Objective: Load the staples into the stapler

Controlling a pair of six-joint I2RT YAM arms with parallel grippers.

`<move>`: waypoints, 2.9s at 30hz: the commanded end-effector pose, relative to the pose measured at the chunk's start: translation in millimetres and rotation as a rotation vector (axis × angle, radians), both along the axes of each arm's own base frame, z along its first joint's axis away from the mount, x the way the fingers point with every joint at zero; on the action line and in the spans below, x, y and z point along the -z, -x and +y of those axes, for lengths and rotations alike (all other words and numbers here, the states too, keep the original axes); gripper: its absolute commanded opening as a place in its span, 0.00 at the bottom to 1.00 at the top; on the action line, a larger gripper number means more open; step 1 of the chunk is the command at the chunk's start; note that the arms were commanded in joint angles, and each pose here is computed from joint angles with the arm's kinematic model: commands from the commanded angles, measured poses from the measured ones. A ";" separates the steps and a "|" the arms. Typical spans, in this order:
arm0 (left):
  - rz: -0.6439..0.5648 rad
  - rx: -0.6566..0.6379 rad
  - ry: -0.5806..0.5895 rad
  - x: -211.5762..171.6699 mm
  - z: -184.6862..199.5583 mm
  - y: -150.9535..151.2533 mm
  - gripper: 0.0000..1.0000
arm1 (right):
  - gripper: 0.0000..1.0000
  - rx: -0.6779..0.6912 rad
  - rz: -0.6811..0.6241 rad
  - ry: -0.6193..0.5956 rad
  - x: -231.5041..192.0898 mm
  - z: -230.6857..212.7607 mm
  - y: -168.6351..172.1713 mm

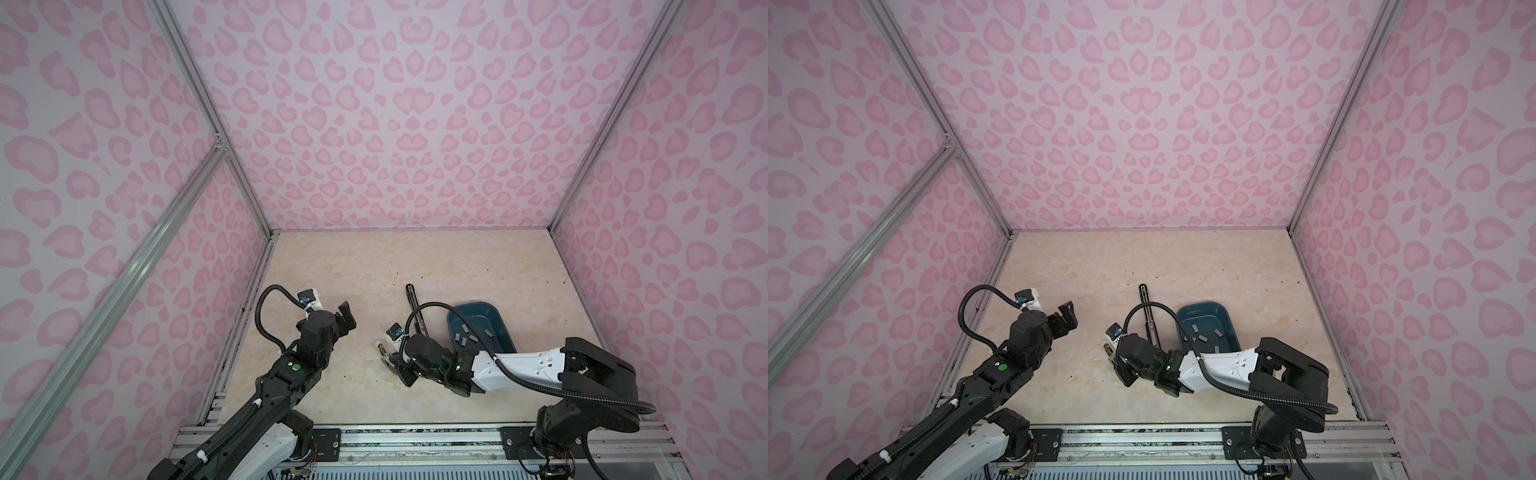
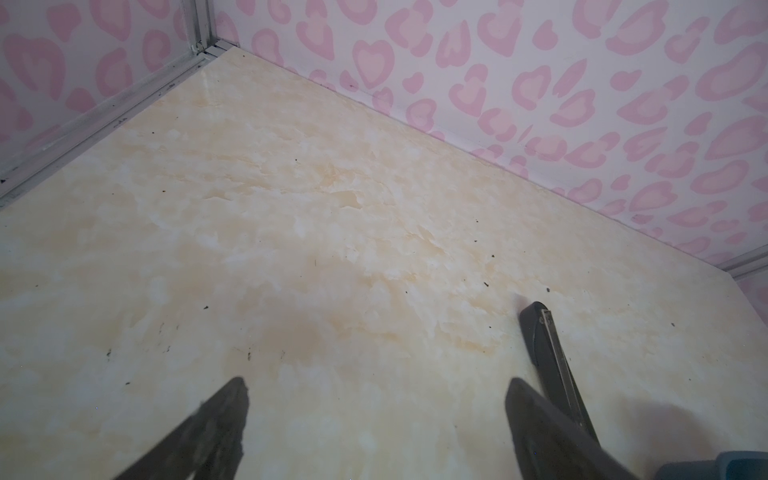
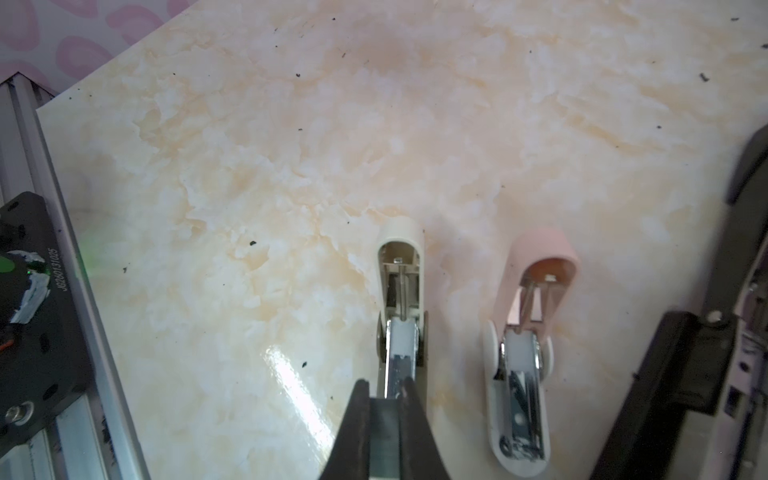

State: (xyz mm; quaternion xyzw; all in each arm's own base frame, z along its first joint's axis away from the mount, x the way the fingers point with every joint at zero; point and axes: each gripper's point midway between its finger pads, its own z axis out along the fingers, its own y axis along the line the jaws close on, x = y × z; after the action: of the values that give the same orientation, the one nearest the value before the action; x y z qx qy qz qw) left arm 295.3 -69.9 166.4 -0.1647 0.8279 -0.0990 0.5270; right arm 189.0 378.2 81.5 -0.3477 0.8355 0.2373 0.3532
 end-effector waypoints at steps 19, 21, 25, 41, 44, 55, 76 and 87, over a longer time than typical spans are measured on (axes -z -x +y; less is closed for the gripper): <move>-0.039 -0.034 0.002 -8.5 7.3 1.1 0.97 | 0.11 0.003 -0.090 -0.180 -41.6 14.8 -8.3; -0.039 -0.044 -0.009 -7.8 9.4 1.0 0.97 | 0.12 -0.047 -0.085 -0.199 -35.6 17.2 0.8; -0.030 -0.044 -0.019 -5.8 9.0 -0.8 0.97 | 0.12 -0.091 -0.081 -0.184 -17.4 22.2 5.9; 0.006 -0.042 -0.021 4.1 5.9 -4.3 0.97 | 0.11 -0.060 -0.134 -0.126 2.9 14.3 -7.4; 0.010 -0.036 -0.016 4.6 4.3 -4.8 0.97 | 0.11 -0.060 -0.136 -0.127 6.0 13.5 -6.9; 0.019 -0.038 -0.017 7.5 4.1 -5.3 0.97 | 0.11 -0.022 -0.116 -0.127 16.4 8.9 -9.5; 0.026 -0.036 -0.017 9.5 3.2 -6.0 0.97 | 0.10 -0.012 -0.127 -0.104 24.0 10.7 -14.1; 0.030 -0.036 -0.017 10.4 2.7 -6.6 0.97 | 0.10 -0.003 -0.131 -0.091 27.8 8.7 -16.1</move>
State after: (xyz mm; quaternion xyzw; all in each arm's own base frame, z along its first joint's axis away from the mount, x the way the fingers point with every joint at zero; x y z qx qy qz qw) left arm 297.8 -64.8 147.8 -0.1706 0.8414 -0.0685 0.5082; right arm 201.5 385.4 50.8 -0.3509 0.8018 0.2541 0.4117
